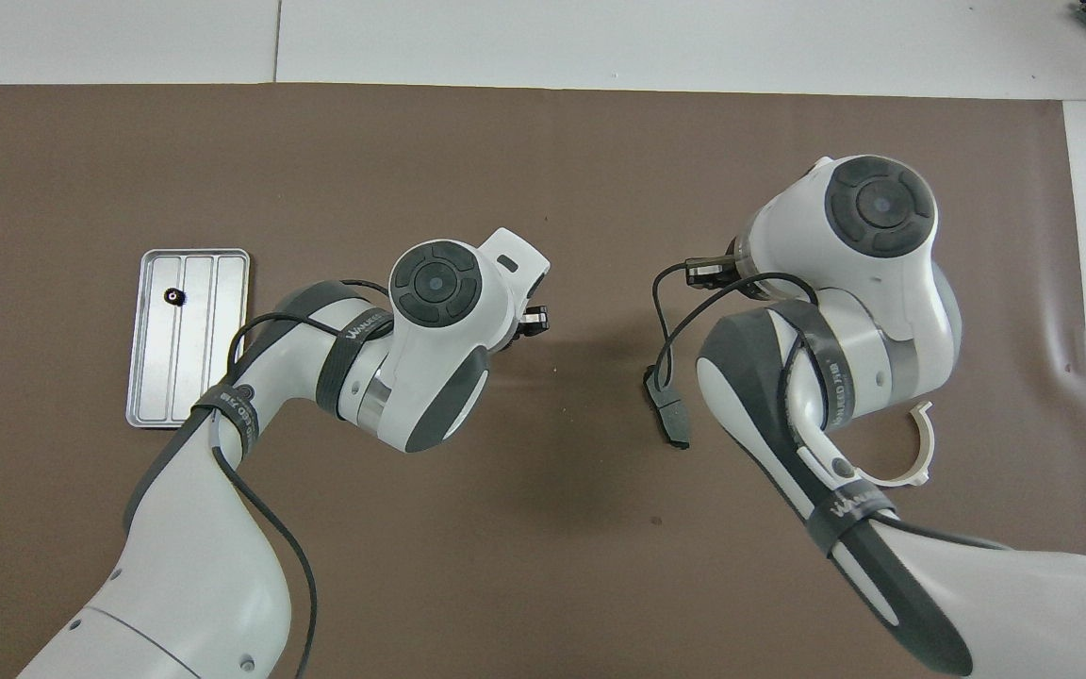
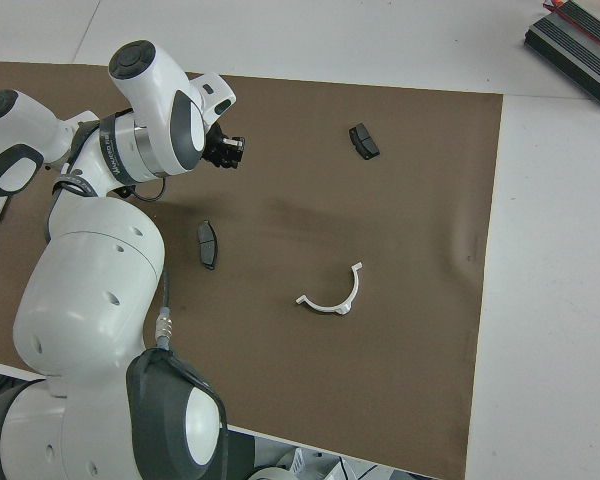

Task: Place bearing gear from tray to pile
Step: 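Set the gear by the brake pad while the left gripper drops another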

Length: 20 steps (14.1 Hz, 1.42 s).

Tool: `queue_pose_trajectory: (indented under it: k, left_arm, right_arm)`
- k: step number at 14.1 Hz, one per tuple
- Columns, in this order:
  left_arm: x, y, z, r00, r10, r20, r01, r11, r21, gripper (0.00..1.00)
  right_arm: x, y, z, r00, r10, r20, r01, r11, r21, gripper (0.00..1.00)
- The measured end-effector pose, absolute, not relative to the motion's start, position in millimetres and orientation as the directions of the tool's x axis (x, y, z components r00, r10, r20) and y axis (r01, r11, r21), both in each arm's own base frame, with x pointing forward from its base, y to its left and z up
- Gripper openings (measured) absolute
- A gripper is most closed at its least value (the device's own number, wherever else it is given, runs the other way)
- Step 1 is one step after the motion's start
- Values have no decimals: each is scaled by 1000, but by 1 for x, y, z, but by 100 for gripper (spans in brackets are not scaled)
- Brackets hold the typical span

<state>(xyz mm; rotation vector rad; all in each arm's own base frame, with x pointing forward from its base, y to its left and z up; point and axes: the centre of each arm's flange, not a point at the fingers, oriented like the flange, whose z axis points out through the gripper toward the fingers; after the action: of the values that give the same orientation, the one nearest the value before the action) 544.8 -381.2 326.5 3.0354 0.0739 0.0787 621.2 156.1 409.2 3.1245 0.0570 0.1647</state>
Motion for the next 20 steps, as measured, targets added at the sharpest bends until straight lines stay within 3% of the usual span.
queue_pose_trajectory:
  k: [1, 3, 4, 5, 9, 13, 17, 18, 20]
  left_arm:
    - [545, -380, 326, 997, 53, 50, 47, -993, 105, 53]
    - [547, -379, 326, 997, 56, 51, 50, -993, 104, 57]
    - [547, -378, 327, 997, 57, 52, 52, -993, 105, 69]
    - [549, -377, 328, 997, 61, 55, 55, -993, 106, 73]
    - [582, -333, 341, 994, 80, 76, 75, -995, 71, 74]
    - [635, -213, 346, 994, 69, 81, 65, -997, 43, 74]
    - [661, -105, 346, 996, 37, 84, 35, -999, 21, 74]
    - [664, -81, 346, 997, 15, 81, 14, -1000, 15, 74]
    - [666, -47, 345, 997, -25, 72, -25, -1000, 7, 74]
  right_arm:
    - [625, 136, 408, 994, 38, 100, 38, -999, 5, 35]
    - [631, 98, 403, 994, 55, 90, 56, -998, 0, 35]
    - [633, 78, 398, 994, 70, 86, 70, -998, 3, 35]
    - [635, 56, 392, 992, 88, 86, 88, -996, 7, 35]
    - [636, -7, 351, 991, 105, 88, 104, -994, 18, 35]
    - [637, -13, 314, 992, 97, 74, 98, -995, 0, 35]
    - [637, -14, 297, 994, 95, 57, 95, -995, -2, 37]
    - [637, -14, 296, 994, 94, 58, 94, -996, -2, 44]
    - [637, -14, 296, 994, 86, 61, 86, -996, -11, 69]
